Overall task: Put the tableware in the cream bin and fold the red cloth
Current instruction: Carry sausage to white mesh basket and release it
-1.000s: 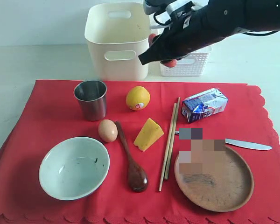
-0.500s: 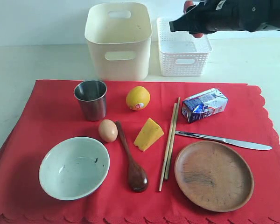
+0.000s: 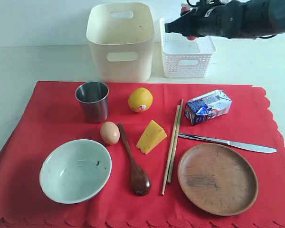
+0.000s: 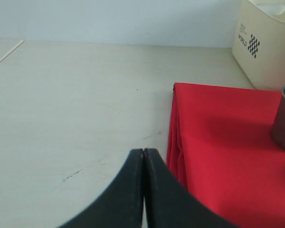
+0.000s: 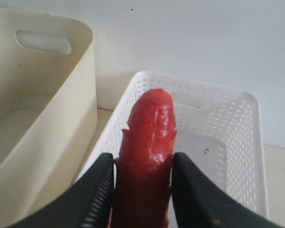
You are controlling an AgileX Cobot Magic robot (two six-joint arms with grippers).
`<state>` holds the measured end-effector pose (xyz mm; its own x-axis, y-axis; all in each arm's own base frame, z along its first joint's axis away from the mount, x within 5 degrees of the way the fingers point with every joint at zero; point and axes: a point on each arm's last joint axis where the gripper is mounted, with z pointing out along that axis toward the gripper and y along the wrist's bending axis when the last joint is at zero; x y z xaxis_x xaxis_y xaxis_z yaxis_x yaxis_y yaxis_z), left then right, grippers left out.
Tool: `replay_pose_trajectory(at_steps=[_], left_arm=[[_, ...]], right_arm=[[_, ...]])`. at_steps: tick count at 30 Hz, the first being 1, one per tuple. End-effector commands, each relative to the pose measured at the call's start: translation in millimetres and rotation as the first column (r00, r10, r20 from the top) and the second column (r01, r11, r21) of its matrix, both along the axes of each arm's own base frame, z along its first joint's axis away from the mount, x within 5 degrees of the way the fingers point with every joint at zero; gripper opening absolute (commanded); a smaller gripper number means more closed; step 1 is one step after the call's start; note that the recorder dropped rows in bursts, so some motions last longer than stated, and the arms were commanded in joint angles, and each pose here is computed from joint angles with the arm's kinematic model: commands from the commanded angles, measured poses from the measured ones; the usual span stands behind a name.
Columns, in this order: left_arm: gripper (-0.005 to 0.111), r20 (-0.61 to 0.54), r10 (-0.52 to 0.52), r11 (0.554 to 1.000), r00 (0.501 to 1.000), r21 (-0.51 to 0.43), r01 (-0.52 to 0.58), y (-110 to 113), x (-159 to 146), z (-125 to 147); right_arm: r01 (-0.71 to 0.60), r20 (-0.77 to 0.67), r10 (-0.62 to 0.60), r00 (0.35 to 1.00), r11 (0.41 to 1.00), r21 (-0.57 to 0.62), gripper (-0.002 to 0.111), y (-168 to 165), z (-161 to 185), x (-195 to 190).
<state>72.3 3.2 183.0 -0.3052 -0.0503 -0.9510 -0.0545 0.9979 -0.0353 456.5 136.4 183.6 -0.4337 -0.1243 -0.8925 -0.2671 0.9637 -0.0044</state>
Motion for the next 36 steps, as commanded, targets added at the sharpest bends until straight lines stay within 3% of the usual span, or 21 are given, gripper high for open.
replay_pose_trajectory(at_steps=[1, 21, 25, 36], left_arm=[[0.001, -0.001, -0.001, 1.000, 1.000, -0.005, 0.001, -0.1, 0.7, 0.2], [0.001, -0.001, -0.001, 1.000, 1.000, -0.005, 0.001, -0.1, 0.7, 0.2], [0.001, -0.001, -0.001, 1.000, 1.000, -0.005, 0.001, -0.1, 0.7, 0.2], [0.001, -0.001, -0.001, 1.000, 1.000, -0.005, 0.001, -0.1, 0.7, 0.2]], right_arm=[[0.017, 0.031, -0.017, 0.999, 1.000, 0.009, 0.000, -2.0, -6.0, 13.5], [0.058, 0.023, -0.059, 0.998, 0.998, 0.028, 0.002, -1.1, -51.7, 32.9], [0.059, 0.021, -0.059, 0.998, 0.998, 0.027, 0.014, -1.1, -54.0, 33.0], [0.059, 0.018, -0.059, 0.998, 0.998, 0.026, 0.060, -1.1, -55.1, 33.1]])
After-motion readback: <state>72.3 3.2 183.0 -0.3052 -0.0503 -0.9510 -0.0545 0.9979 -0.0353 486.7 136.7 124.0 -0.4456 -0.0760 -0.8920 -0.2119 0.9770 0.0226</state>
